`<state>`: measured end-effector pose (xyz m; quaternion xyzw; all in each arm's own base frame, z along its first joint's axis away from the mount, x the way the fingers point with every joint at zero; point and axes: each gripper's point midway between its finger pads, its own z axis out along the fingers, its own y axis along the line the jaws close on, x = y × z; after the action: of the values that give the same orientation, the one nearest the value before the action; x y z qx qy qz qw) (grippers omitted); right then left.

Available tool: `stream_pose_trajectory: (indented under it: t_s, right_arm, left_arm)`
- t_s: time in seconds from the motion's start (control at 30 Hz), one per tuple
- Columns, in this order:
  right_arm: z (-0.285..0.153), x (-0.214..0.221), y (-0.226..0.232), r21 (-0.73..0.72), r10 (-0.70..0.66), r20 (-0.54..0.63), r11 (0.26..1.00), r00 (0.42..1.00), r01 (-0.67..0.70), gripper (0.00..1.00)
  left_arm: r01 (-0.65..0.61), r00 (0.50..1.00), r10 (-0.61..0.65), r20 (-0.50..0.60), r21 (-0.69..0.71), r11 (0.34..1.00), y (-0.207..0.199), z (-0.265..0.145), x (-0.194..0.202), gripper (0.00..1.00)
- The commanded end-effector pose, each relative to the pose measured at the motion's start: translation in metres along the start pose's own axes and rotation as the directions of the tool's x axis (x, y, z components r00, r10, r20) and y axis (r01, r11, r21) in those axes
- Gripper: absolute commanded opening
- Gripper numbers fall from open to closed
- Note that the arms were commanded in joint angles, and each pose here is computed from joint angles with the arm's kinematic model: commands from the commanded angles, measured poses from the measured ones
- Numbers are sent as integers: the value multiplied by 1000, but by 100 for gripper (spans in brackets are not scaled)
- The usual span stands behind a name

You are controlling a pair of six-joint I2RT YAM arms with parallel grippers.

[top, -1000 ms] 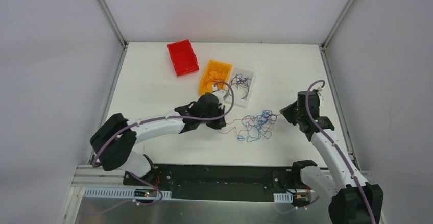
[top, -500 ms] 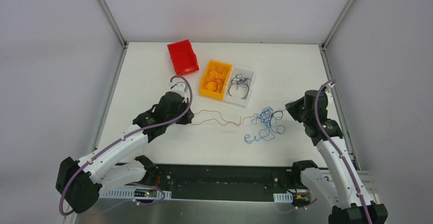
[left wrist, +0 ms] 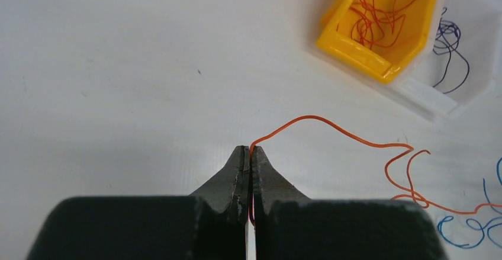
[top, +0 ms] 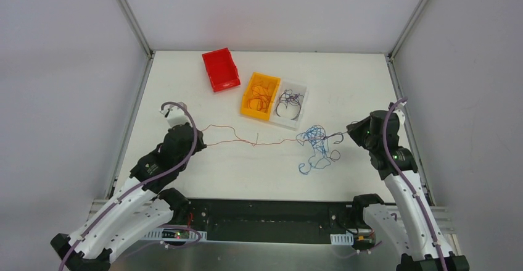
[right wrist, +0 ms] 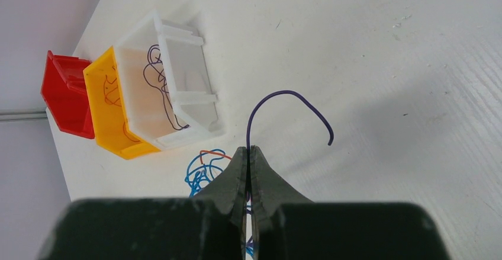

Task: Untangle the cables

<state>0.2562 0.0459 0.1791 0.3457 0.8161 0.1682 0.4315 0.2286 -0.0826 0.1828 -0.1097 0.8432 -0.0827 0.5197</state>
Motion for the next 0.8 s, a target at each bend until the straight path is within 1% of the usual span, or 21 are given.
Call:
stream_pose_trajectory:
  t_s: [0.0, 0.07, 0.17, 0.2, 0.23, 0.27, 0.3, 0.33, 0.37, 0.43, 0.47, 0.57, 0.73, 0.77]
  right_arm:
    - [-11, -15, 19, -73, -16, 38, 997, 999, 19, 0]
    - [-12, -13, 25, -109, -27, 25, 994, 999, 29, 0]
    - [-18, -1, 46, -236, -67, -35, 970, 997, 57, 0]
    - [-22, 2, 55, -285, -79, -56, 957, 995, 60, 0]
    - [-26, 6, 65, -342, -96, -78, 938, 992, 64, 0]
    - [-30, 11, 75, -394, -116, -103, 917, 988, 66, 0]
    - [-34, 14, 83, -433, -127, -121, 899, 984, 63, 0]
    - [-38, 18, 91, -470, -145, -143, 880, 979, 62, 0]
    - [-41, 21, 97, -497, -164, -155, 865, 974, 67, 0]
    - [-50, 24, 111, -541, -206, -163, 836, 965, 87, 0]
    - [-53, 27, 117, -560, -228, -165, 822, 959, 99, 0]
    - [-67, 35, 136, -622, -293, -166, 772, 942, 130, 0]
    - [-90, 48, 168, -709, -389, -169, 686, 906, 163, 0]
    - [-96, 50, 175, -728, -407, -168, 665, 898, 165, 0]
  left_arm:
    - [34, 996, -24, 91, -115, 993, 27, -7, -15, 0]
    - [26, 996, -16, 91, -112, 993, 26, -7, -16, 0]
    - [4, 997, 1, 74, -74, 997, 18, -6, -16, 0]
    - [-21, 998, 23, 58, -40, 999, 11, -6, -15, 4]
    - [-50, 998, 49, 42, 6, 999, 2, -6, -15, 12]
    - [-74, 997, 72, 30, 49, 996, -7, -6, -15, 24]
    - [-88, 996, 87, 19, 89, 992, -15, -7, -15, 42]
    - [-98, 995, 97, 12, 116, 988, -21, -7, -15, 57]
    - [-105, 994, 106, 5, 143, 984, -26, -8, -15, 67]
    - [-127, 991, 130, -4, 202, 971, -38, -9, -15, 76]
    - [-138, 990, 143, -4, 239, 961, -45, -10, -15, 79]
    - [-164, 985, 172, 6, 339, 926, -66, -12, -16, 82]
    - [-160, 985, 171, 24, 500, 851, -105, -18, -22, 81]
    - [-154, 986, 168, 25, 544, 824, -115, -20, -23, 81]
